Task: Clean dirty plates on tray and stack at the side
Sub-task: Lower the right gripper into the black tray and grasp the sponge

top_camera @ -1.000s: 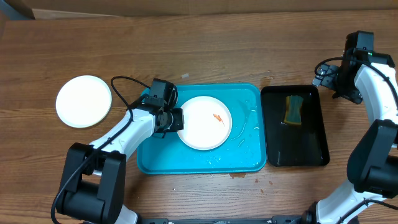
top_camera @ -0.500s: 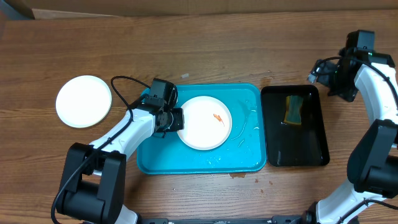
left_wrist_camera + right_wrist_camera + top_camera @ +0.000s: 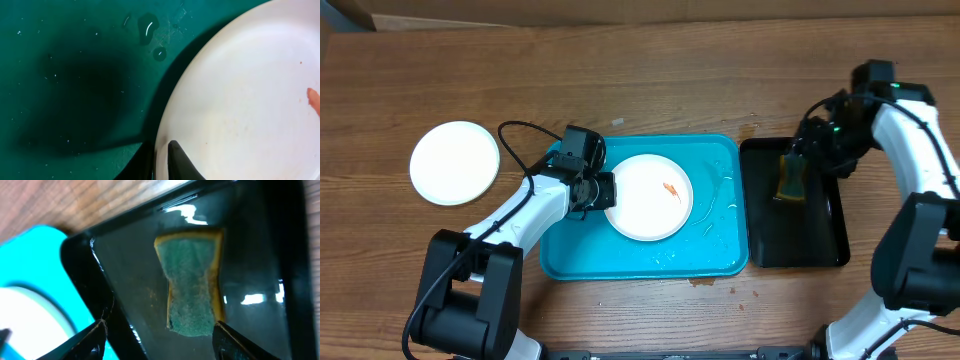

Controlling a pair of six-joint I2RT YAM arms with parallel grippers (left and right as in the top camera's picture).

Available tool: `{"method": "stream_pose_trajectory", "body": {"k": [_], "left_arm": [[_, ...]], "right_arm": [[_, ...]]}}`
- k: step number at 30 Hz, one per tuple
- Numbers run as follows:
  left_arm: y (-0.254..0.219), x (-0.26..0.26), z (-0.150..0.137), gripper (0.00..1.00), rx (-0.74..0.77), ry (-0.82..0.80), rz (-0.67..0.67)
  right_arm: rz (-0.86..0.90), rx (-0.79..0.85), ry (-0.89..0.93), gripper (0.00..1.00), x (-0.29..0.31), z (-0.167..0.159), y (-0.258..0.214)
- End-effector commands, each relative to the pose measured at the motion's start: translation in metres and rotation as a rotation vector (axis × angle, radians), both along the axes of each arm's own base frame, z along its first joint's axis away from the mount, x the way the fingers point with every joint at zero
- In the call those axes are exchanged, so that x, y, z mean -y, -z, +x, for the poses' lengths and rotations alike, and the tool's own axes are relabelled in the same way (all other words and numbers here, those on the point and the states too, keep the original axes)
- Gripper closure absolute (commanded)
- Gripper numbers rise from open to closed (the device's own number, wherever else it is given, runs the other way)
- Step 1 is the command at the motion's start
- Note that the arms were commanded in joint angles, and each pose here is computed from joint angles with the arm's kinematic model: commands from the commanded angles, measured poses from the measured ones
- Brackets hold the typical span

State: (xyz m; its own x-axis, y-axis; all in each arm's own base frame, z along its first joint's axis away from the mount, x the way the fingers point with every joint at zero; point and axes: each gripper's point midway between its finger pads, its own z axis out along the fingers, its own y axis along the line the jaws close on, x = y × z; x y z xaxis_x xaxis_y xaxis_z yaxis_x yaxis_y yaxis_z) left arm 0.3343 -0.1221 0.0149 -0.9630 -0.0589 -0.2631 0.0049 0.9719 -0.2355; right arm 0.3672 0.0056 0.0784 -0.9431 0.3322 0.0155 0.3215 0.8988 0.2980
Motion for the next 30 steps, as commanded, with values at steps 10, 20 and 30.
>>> {"method": "stream_pose_trajectory", "body": {"k": [10,20,30], "left_arm": [[0.001,0.004,0.002,0.85,0.003,0.025,-0.003],[0.001,0.004,0.002,0.85,0.005,0.025,-0.004],[0.001,0.004,0.002,0.84,0.005,0.025,-0.004]], "right_arm": [[-0.288,-0.044,-0.068,0.35,0.001,-0.032,0.061],[-0.278,-0.061,-0.071,0.8,-0.001,-0.041,0.07],[-0.273,-0.054,-0.077,0.32,-0.001,-0.036,0.063]]}}
